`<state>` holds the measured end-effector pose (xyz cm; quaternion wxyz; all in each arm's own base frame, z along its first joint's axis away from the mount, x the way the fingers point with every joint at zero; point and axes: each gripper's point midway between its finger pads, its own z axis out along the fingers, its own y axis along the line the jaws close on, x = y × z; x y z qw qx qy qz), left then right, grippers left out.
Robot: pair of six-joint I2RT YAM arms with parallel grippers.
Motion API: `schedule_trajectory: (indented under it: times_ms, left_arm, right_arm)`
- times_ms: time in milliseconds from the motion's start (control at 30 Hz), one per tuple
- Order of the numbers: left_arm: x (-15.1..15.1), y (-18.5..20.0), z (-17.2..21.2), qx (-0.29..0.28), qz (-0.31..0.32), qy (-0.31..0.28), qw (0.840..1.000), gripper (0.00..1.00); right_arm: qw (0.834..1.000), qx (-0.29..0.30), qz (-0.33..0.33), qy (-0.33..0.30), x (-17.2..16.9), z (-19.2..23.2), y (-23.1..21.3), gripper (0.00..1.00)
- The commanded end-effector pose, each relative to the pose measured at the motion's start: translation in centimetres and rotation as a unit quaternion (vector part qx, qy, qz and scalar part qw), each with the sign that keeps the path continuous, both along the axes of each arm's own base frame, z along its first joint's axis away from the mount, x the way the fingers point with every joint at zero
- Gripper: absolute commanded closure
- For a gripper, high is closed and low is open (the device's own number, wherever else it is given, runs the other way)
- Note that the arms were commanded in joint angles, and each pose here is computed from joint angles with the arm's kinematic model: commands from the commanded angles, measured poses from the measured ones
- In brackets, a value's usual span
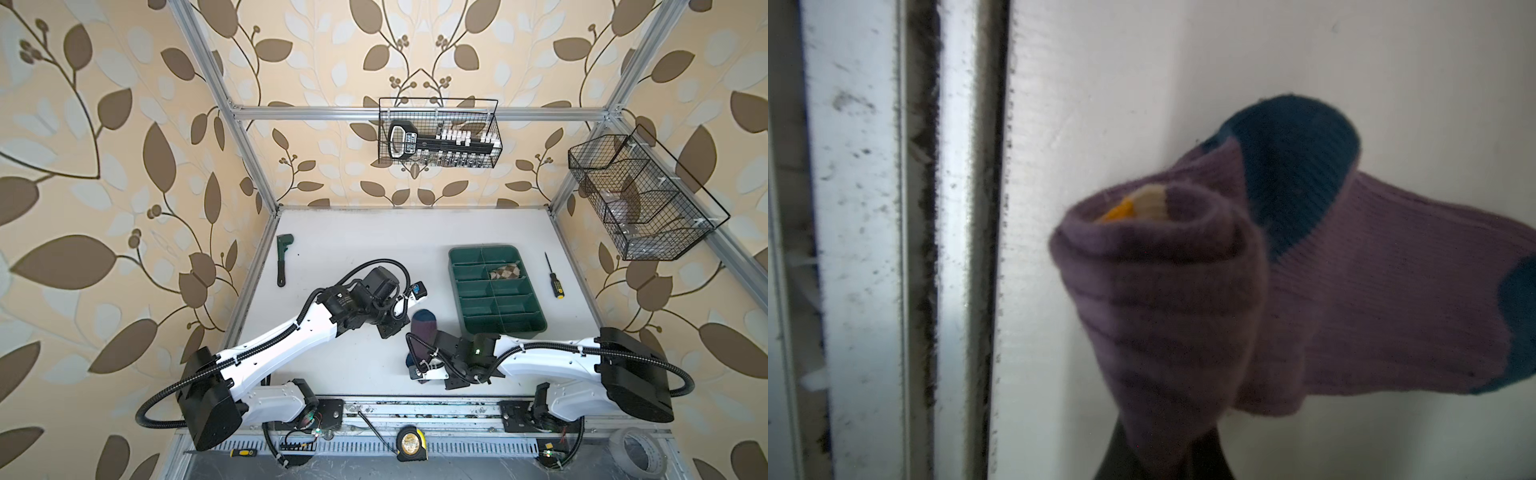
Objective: Roll the socks
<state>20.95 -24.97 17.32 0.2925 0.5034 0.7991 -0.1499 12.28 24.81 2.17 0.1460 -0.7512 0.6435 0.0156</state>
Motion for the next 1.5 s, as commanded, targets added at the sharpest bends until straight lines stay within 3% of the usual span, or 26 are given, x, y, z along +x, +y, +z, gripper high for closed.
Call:
schedule_trajectory:
  times_ms: [0, 233, 400, 600, 800, 967, 1033, 1167, 1233, 1333, 1467]
  left_arm:
    - [0.5, 2.4, 2.6, 0.011, 0.022, -0.055, 0.998, 0.71]
    - [-4.2, 5.6, 10.9, -0.015, -0.053, -0.122, 0.991, 0.55]
    - [-5.2, 6.7, 13.1, -0.007, -0.057, -0.130, 0.990, 0.56]
    - [-5.1, 5.7, 10.8, -0.003, -0.058, -0.164, 0.985, 0.56]
    - [-3.9, 5.2, 5.6, 0.123, -0.056, -0.235, 0.963, 0.57]
    - [-3.8, 3.2, 3.5, 0.179, -0.076, -0.283, 0.939, 0.55]
    - [-3.4, 2.5, 3.8, 0.166, -0.052, -0.281, 0.944, 0.51]
    - [-4.0, 0.9, 4.1, 0.113, -0.063, -0.252, 0.959, 0.29]
    - [-3.7, 0.6, 4.6, 0.070, -0.043, -0.223, 0.971, 0.02]
    - [-3.0, 0.9, 5.3, 0.023, -0.023, -0.157, 0.987, 0.01]
    - [-2.3, 1.3, 5.2, 0.024, -0.013, -0.117, 0.993, 0.01]
  right_arm:
    - [0.996, -0.045, 0.023, 0.079, -2.4, -0.9, -1.4, 1.00]
    - [0.975, -0.088, -0.006, 0.203, -3.0, -2.0, -0.8, 1.00]
    - [0.964, -0.105, -0.029, 0.242, -1.6, -3.1, -0.3, 1.00]
    - [0.966, -0.107, -0.041, 0.230, 0.8, -4.7, -0.1, 1.00]
    - [0.966, -0.107, -0.043, 0.230, 2.0, -5.8, 0.0, 1.00]
    - [0.962, -0.116, -0.054, 0.242, 2.7, -7.3, -0.2, 1.00]
    - [0.958, -0.128, -0.060, 0.249, 2.8, -7.9, -0.6, 1.00]
    - [0.956, -0.134, -0.061, 0.253, 2.9, -8.2, -0.9, 1.00]
    - [0.957, -0.128, -0.064, 0.253, 3.2, -8.1, -0.8, 1.00]
    - [0.957, -0.122, -0.068, 0.255, 3.4, -7.9, -0.9, 1.00]
    - [0.956, -0.124, -0.073, 0.255, 3.7, -8.1, -0.9, 1.00]
